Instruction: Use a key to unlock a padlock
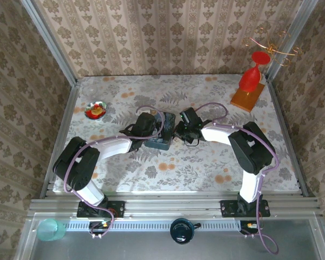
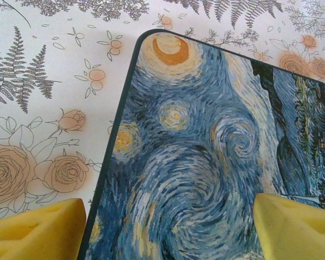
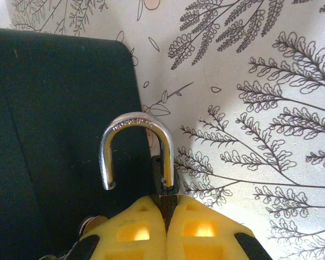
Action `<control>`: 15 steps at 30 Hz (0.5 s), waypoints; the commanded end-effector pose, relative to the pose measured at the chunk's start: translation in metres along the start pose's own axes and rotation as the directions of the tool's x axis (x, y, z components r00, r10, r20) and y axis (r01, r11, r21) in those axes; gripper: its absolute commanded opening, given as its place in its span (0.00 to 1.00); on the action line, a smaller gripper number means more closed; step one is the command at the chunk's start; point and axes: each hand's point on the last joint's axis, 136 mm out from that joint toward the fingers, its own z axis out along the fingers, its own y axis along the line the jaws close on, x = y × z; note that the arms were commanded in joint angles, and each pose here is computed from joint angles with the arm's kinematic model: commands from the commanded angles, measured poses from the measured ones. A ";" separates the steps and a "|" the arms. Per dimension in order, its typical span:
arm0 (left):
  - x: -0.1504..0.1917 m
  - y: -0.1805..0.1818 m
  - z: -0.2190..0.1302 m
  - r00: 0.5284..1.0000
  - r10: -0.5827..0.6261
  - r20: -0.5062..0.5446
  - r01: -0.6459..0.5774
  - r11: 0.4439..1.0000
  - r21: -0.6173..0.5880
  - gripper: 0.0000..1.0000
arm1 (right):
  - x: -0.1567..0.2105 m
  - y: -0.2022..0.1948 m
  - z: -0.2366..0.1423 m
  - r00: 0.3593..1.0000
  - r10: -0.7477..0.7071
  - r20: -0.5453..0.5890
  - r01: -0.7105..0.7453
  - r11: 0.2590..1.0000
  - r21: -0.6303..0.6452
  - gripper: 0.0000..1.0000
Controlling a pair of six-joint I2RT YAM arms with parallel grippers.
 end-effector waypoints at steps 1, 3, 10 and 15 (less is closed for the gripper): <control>0.054 0.043 0.003 0.983 0.034 -0.182 -0.060 0.988 -0.142 0.81 | 0.006 -0.021 -0.009 0.997 -0.081 0.017 0.079 0.990 0.119 0.00; 0.055 0.043 0.003 0.982 0.034 -0.184 -0.060 0.988 -0.142 0.81 | 0.005 -0.027 -0.014 0.993 -0.120 0.020 0.116 0.982 0.150 0.00; 0.054 0.045 0.002 0.984 0.030 -0.178 -0.057 0.988 -0.147 0.80 | 0.018 -0.025 -0.017 0.976 -0.215 -0.023 0.216 0.966 0.141 0.00; 0.050 0.040 0.002 0.984 0.027 -0.174 -0.047 0.993 -0.110 0.80 | 0.016 -0.034 -0.025 0.974 -0.226 -0.028 0.228 0.965 0.132 0.00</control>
